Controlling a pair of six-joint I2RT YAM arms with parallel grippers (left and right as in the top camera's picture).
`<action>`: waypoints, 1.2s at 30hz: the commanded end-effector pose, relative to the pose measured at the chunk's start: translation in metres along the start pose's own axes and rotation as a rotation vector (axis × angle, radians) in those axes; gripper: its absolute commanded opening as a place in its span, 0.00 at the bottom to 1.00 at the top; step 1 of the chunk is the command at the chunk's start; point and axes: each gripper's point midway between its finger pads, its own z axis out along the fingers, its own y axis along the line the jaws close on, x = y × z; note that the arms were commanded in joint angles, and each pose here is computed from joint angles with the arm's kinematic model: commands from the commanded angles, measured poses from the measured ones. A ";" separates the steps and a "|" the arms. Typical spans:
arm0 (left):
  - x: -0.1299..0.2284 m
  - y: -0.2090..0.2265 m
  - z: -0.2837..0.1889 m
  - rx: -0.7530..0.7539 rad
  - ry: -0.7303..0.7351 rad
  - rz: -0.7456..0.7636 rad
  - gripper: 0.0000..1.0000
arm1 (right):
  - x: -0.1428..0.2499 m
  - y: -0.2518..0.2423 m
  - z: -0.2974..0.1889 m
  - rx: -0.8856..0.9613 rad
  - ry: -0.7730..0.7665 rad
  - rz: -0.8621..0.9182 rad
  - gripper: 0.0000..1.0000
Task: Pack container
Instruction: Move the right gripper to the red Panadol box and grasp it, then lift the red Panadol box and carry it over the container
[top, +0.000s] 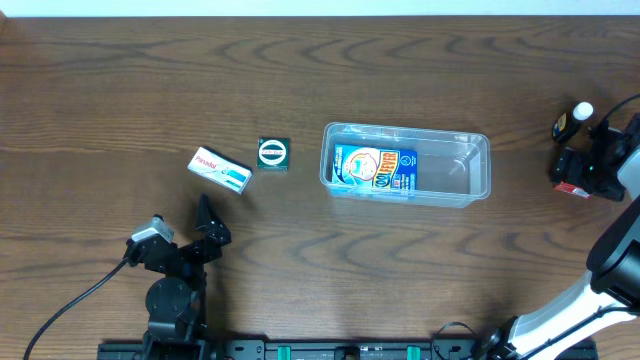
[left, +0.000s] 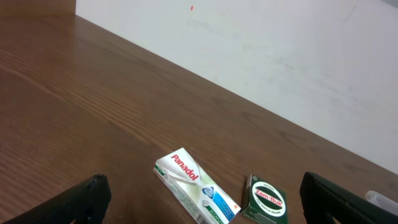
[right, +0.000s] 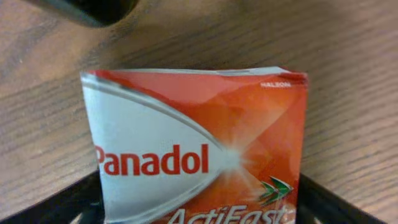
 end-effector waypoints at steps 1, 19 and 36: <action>0.012 0.009 0.002 -0.031 0.020 0.023 0.98 | 0.007 0.001 0.005 -0.021 0.019 0.020 0.71; 0.012 0.009 0.002 -0.031 0.020 0.023 0.98 | 0.019 0.066 0.005 -0.076 0.109 0.046 0.65; 0.012 0.009 0.002 -0.031 0.020 0.023 0.98 | -0.027 0.154 -0.091 -0.137 -0.142 -0.162 0.60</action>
